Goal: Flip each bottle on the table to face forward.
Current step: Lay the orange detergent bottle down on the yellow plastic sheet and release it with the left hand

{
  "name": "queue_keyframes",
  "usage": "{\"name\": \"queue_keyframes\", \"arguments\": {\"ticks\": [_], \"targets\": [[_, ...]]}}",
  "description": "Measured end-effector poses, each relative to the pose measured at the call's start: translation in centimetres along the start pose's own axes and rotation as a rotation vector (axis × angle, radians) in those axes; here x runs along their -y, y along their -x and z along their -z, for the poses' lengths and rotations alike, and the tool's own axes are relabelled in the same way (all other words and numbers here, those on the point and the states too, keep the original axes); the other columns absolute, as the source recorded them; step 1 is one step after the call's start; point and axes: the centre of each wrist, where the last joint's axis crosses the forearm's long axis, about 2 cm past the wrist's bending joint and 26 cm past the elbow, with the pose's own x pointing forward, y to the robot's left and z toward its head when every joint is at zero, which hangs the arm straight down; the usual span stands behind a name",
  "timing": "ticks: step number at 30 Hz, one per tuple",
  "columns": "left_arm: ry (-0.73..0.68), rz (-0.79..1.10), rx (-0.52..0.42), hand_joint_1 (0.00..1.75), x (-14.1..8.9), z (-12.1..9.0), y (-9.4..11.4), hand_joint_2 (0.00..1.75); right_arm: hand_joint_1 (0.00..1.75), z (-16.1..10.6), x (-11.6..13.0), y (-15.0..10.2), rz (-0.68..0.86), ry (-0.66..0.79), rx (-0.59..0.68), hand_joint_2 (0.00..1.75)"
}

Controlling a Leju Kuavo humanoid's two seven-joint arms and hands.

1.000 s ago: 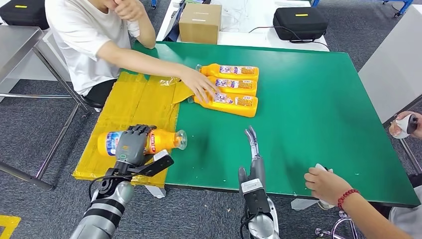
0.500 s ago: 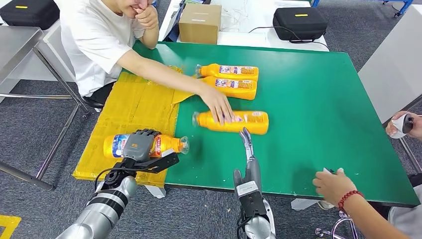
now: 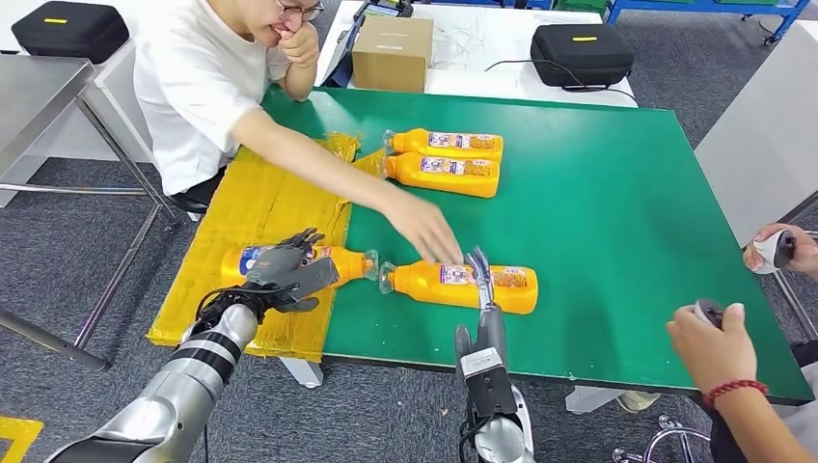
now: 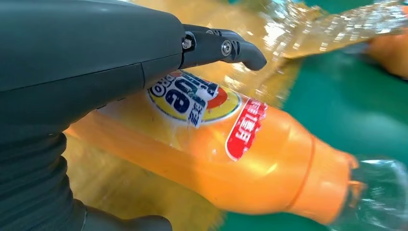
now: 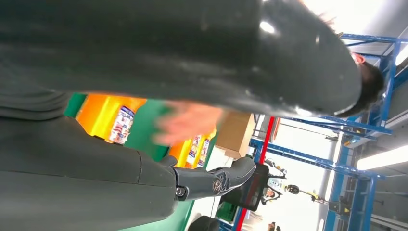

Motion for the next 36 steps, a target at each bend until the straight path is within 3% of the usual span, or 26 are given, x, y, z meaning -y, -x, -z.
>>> {"name": "queue_keyframes", "arguments": {"ticks": [3, 7, 10, 14, 19, 23, 27, 32, 36], "targets": [[0.005, -0.032, 0.011, 0.00, -0.2, 0.0, 0.1, 1.75, 0.00, 0.0, 0.0, 0.1, 0.002, 0.001, -0.004, 0.00], [0.025, -0.093, 0.039, 0.00, -0.2, 0.1, 0.0, 0.00, 0.00, 0.0, 0.0, 0.2, 0.000, 0.002, -0.010, 0.00], [0.065, -0.203, 0.099, 0.00, -0.3, 0.1, -0.3, 0.00, 0.00, 0.2, -0.1, 0.3, -0.008, 0.013, -0.010, 0.00], [0.069, -0.358, 0.205, 0.00, 0.0, -0.1, -1.0, 1.75, 0.00, 0.4, -0.2, 0.4, -0.054, 0.028, 0.001, 0.00], [0.016, -0.448, 0.336, 0.00, 0.7, -1.4, -2.0, 1.75, 0.00, 0.3, 0.1, 0.6, -0.092, 0.026, 0.009, 0.00], [-0.147, -0.522, 0.445, 0.00, 0.3, -2.4, -4.6, 1.75, 0.00, 0.1, 0.6, 0.9, -0.211, 0.006, 0.048, 0.00], [-0.206, -0.537, 0.514, 0.00, -0.3, -3.1, -6.8, 1.75, 0.00, -0.1, 0.8, 1.1, -0.255, -0.010, 0.058, 0.00], [-0.241, -0.544, 0.564, 0.00, -0.7, -3.6, -7.8, 1.75, 0.00, -0.3, 0.9, 1.3, -0.272, -0.016, 0.054, 0.00], [-0.369, -0.640, 0.657, 0.00, -0.4, -4.3, -8.6, 1.75, 0.00, -0.3, 1.0, 1.5, -0.372, -0.066, 0.077, 1.75]]}}
